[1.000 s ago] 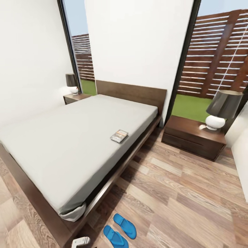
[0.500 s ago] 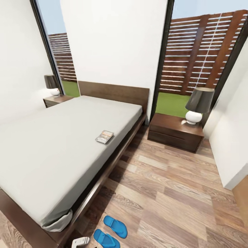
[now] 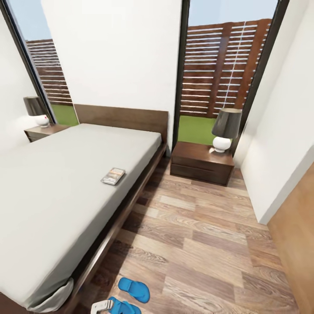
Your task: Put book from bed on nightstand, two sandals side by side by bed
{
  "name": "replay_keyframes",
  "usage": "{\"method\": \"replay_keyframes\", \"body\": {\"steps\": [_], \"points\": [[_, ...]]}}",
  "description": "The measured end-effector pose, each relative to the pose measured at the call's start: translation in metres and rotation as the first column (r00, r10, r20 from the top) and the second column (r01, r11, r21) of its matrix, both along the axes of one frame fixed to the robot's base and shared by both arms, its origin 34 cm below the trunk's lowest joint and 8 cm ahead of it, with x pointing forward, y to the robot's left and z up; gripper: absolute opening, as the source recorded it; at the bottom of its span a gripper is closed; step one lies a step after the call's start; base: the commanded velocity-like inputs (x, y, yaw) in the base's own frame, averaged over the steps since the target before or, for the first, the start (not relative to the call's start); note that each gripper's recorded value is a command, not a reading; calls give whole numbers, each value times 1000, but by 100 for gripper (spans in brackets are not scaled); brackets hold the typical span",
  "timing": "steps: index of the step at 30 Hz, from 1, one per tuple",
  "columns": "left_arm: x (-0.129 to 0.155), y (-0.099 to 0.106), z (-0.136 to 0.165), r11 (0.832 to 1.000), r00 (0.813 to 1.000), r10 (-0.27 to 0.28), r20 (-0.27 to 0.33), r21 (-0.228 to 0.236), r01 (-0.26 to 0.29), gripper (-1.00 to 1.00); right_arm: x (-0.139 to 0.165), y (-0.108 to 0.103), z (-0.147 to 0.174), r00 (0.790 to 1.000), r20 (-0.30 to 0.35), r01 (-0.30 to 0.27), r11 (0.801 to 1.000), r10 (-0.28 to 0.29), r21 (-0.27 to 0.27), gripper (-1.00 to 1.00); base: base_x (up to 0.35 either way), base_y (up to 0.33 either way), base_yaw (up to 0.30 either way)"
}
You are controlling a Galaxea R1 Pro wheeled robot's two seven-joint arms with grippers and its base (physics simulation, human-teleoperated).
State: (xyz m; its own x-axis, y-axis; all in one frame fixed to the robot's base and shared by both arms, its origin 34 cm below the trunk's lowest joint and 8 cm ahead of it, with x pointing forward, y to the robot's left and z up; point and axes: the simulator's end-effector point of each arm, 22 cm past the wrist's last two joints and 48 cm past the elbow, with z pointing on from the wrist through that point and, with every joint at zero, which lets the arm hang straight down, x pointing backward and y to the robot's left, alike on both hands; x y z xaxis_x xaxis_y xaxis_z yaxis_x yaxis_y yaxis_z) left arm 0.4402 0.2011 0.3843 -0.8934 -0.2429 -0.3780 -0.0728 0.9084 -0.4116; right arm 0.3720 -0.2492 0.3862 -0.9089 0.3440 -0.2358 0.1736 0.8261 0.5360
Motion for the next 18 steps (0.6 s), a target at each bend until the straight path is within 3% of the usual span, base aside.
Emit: {"method": "replay_keyframes", "body": {"steps": [10,18], "points": [[0,0,0,1000,1000,0,0,0,0,100,0,0,0,1000,0,0,1000,0,0,100,0,-122,-287],[0,0,0,1000,1000,0,0,1,0,100,0,0,0,1000,0,0,1000,0,0,100,0,-23,-287]]}}
